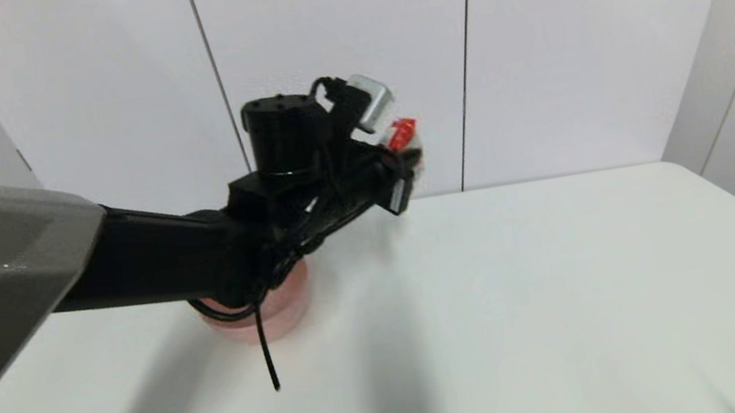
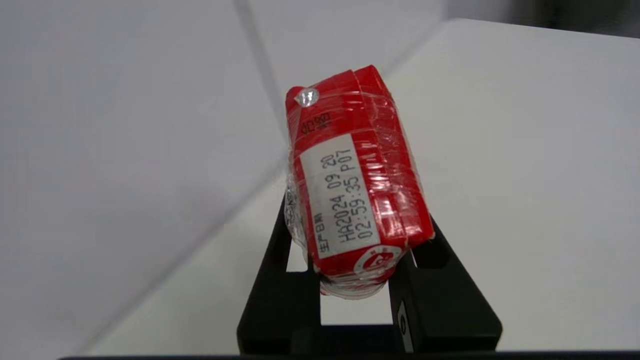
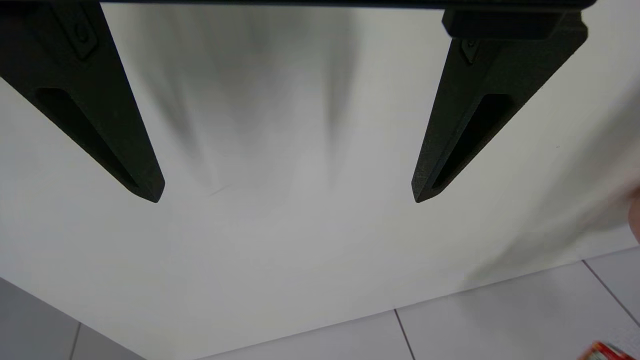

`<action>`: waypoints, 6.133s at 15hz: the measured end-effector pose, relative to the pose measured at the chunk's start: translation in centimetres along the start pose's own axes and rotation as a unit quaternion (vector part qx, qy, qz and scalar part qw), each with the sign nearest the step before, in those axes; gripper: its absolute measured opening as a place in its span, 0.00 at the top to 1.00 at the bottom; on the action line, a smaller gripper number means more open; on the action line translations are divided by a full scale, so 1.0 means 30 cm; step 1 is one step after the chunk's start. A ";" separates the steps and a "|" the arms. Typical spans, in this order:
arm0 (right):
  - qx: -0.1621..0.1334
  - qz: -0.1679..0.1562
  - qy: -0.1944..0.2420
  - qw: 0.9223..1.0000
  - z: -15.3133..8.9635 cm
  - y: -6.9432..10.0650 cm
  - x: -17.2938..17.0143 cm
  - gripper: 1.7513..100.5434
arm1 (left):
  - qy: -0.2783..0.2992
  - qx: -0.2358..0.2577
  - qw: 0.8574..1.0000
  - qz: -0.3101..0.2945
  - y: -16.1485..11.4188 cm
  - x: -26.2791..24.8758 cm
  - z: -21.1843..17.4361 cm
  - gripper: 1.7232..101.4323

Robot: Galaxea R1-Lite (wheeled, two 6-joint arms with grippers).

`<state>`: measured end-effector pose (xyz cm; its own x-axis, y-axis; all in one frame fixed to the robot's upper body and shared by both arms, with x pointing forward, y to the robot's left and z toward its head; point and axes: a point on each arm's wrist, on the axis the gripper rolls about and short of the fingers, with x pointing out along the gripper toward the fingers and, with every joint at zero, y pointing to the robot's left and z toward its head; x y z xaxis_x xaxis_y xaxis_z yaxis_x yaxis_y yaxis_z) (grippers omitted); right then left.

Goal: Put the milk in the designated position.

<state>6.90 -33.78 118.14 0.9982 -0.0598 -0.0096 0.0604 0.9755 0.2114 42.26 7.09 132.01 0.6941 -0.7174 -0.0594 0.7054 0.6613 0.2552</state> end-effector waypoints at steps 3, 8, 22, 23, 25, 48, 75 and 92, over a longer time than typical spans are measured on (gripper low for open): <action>0.000 0.000 0.000 1.000 0.000 0.000 0.000 0.03 | -0.004 0.039 0.995 0.093 0.249 -0.067 -0.013 0.79; 0.000 0.000 0.000 1.000 0.000 0.000 0.000 0.03 | 0.006 0.049 0.993 0.107 0.525 -0.198 -0.091 0.79; 0.000 0.000 0.000 1.000 0.000 0.000 0.000 0.03 | 0.088 0.049 0.991 -0.090 0.812 -0.182 -0.421 0.79; 0.000 0.000 0.000 1.000 0.000 0.000 0.000 0.03 | 0.092 0.046 0.991 -0.088 0.826 -0.179 -0.445 0.79; 0.000 0.000 0.000 1.000 0.000 0.000 0.000 0.03 | 0.096 0.037 0.990 -0.093 0.836 -0.169 -0.489 0.79; 0.000 0.000 0.000 1.000 0.000 0.000 0.000 0.03 | 0.107 0.017 0.991 -0.075 0.859 -0.214 -0.423 0.13; 0.000 0.000 0.000 1.000 0.000 0.000 0.000 0.03 | 0.092 -0.024 0.924 0.370 -0.271 -1.379 -0.285 0.04; 0.000 0.000 0.000 1.000 0.000 0.000 0.000 0.03 | 0.017 -0.132 0.910 0.392 -0.370 -1.419 -0.462 0.04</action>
<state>6.90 -33.77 118.14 0.9982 -0.0593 -0.0091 0.0599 0.9755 0.2119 6.88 33.33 118.31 0.9999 0.0015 0.0109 -0.0014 1.0000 -0.0089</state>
